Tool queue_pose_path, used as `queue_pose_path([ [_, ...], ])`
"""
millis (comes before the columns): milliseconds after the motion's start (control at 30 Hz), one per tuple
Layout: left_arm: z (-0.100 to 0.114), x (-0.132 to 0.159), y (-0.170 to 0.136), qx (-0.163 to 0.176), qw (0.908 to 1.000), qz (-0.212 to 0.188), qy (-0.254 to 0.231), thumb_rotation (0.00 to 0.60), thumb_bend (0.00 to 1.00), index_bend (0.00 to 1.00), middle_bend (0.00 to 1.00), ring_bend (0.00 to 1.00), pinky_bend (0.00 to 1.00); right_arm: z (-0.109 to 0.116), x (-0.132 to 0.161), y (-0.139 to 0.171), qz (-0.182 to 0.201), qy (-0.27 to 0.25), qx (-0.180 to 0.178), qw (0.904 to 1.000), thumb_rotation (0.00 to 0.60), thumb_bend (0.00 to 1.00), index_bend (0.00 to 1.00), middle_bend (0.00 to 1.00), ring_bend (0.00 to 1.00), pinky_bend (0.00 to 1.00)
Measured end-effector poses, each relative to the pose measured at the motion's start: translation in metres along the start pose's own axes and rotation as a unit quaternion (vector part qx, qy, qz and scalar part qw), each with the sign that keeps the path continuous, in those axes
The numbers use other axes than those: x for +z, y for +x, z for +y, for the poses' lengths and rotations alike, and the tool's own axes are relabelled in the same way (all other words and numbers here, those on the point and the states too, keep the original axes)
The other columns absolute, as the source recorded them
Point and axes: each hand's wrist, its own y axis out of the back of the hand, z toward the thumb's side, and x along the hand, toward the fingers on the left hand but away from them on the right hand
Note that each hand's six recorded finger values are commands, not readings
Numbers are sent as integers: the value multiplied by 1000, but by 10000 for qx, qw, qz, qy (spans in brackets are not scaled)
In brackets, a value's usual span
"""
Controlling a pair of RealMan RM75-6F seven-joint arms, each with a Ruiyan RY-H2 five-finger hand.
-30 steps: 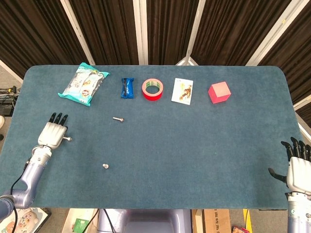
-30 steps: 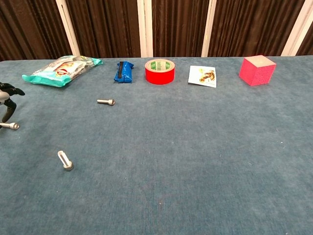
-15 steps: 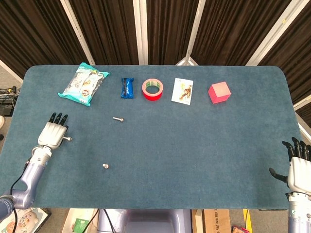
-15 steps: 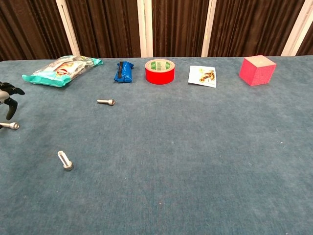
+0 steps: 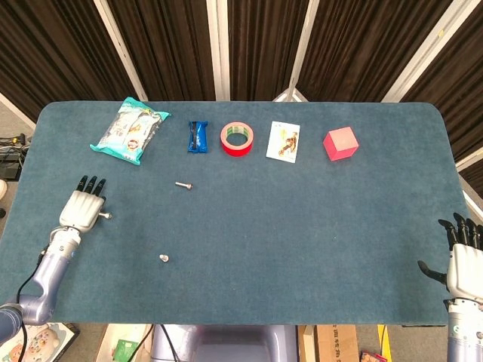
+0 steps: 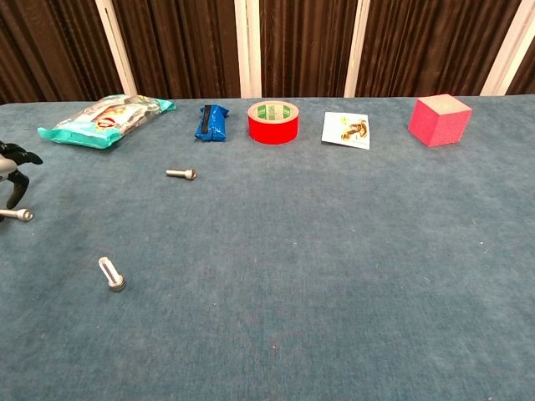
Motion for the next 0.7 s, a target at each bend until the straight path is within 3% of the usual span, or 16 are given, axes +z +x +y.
queue_pose_path([
  [400,-2,-1,1,-33,9999,46,85,600,469,480,45,0,0,0,0,0,-12,2,-20,10000,600,121,215,95,51,0],
  [700,-3,4,1,-44,9999,-3,112,600,478,539,46,0,0,0,-1,0,-19,1,-23,10000,600,121,215,95,51,0],
])
